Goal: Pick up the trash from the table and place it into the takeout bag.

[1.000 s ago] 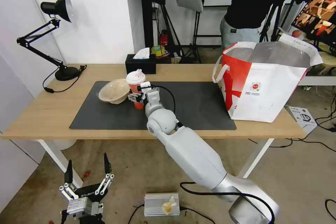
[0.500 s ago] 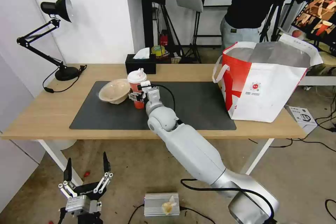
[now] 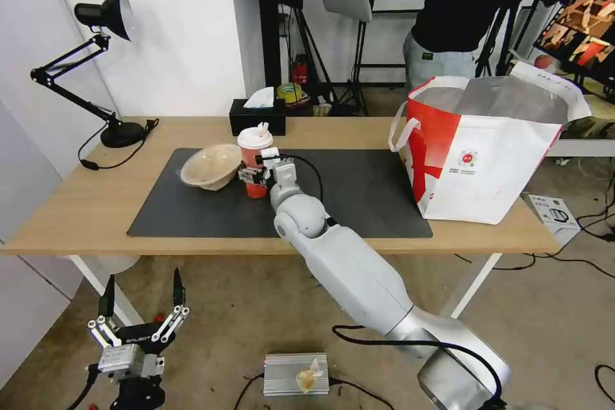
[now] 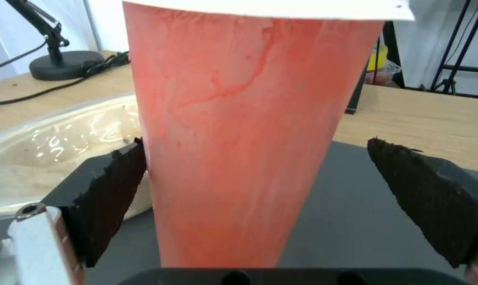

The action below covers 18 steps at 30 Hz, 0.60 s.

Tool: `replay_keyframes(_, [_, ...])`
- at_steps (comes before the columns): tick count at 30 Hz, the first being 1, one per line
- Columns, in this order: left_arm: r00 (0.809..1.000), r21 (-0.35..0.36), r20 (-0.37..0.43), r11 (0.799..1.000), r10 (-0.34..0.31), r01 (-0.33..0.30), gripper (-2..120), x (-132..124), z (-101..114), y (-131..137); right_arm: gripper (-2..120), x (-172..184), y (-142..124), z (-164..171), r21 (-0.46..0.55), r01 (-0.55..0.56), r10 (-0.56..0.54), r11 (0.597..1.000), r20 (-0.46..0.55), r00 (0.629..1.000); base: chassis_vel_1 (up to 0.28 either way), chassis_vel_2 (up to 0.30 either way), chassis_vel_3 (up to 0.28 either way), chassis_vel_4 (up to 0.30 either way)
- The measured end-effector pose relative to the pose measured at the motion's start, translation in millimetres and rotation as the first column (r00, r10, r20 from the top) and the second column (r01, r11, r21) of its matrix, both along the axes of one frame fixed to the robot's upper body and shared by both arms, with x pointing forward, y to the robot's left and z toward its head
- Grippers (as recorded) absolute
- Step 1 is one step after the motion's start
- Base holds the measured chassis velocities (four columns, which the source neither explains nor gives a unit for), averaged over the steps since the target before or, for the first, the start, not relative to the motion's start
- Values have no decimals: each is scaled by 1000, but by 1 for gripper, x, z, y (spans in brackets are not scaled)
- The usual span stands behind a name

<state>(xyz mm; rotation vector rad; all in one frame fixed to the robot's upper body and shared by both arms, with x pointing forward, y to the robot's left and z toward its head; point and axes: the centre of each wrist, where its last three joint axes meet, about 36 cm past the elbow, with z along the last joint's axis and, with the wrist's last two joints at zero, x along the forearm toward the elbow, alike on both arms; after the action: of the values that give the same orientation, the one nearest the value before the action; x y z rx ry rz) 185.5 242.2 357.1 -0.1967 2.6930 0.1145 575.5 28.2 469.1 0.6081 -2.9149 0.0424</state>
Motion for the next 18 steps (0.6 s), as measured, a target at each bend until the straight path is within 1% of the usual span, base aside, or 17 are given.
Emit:
replay_keyframes(10, [1000,-8,-4,1000,-2,2,100,1,-3,-4,99,8,-6,-6,21,-6,6,1000,3,1000,0,0,0,0])
replay_keyframes(14, [1000,-12,-9,1000,-3,3,100,0,-5,-7,92,9,-8,-9,28,-11,11,1000,2,1000,0,0,0,0])
replay_keyframes(15, [1000,-12,-9,1000,-3,3,100,0,-5,-7,92,9,-8,-9,28,-11,11,1000,2,1000,0,0,0,0])
replay_keyframes(18, [1000,-11,-10,1000,-4,3,100,-1,-5,-7,82,9,-8,-10,31,-16,16,999,0,1000,0,0,0,0])
